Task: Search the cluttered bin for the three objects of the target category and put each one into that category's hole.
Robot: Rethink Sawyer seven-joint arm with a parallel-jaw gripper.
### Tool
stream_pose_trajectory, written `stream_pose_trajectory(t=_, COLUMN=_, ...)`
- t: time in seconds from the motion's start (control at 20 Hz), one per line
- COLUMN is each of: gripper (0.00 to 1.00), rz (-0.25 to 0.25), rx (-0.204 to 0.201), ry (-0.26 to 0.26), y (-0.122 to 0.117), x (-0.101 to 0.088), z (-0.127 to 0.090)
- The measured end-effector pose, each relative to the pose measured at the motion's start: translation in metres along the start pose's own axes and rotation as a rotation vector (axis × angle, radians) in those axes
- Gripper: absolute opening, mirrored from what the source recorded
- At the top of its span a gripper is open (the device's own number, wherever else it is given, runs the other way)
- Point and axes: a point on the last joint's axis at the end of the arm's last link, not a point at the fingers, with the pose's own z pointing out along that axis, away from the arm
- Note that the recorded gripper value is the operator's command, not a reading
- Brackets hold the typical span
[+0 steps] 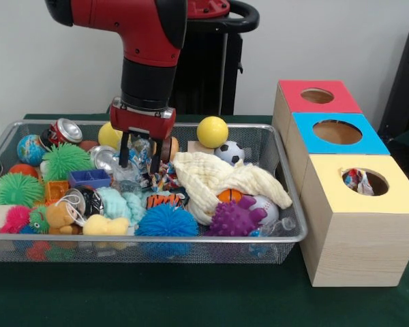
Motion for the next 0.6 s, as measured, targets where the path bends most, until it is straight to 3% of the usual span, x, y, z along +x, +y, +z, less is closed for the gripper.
stream_pose_trajectory(t=0.6, gripper=1.0, rz=0.015, rx=-0.007, ry=0.0, y=0.0029, x=-0.0025, z=-0.0005)
